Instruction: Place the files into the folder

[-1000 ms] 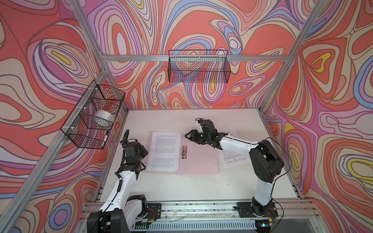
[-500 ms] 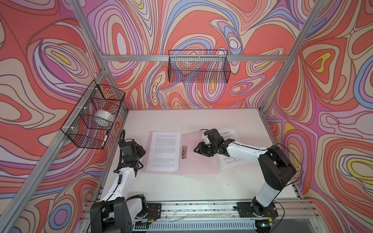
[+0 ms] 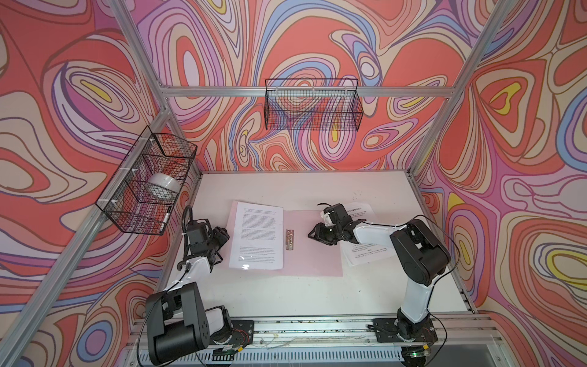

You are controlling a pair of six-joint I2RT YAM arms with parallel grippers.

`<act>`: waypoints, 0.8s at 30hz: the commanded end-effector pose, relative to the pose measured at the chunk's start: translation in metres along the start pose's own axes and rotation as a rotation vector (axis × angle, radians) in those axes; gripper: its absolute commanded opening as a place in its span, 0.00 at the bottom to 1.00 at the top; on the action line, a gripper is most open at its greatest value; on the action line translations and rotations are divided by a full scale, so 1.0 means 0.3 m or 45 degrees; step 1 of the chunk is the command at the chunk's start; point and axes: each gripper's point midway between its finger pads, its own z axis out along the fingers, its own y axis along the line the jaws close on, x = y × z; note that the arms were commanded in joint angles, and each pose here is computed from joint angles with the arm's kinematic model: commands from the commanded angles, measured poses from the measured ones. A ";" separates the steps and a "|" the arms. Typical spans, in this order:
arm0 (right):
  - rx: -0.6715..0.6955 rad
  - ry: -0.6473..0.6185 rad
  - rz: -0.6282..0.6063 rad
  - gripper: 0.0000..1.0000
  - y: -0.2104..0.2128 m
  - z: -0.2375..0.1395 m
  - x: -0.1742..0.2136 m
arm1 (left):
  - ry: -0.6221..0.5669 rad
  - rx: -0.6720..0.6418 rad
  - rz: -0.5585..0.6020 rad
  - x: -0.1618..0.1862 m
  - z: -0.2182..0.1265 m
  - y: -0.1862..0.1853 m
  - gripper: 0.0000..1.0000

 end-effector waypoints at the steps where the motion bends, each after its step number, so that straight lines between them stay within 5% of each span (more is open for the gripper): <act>1: 0.192 0.117 0.054 0.46 -0.180 0.054 0.096 | 0.010 0.148 -0.029 0.000 0.012 -0.036 0.58; 14: 0.120 0.153 0.060 0.46 -0.181 0.078 0.104 | 0.093 0.389 -0.108 0.007 0.046 -0.076 0.57; 24: 0.106 0.154 0.051 0.44 -0.167 0.082 0.093 | 0.145 0.507 -0.135 0.015 0.061 -0.112 0.44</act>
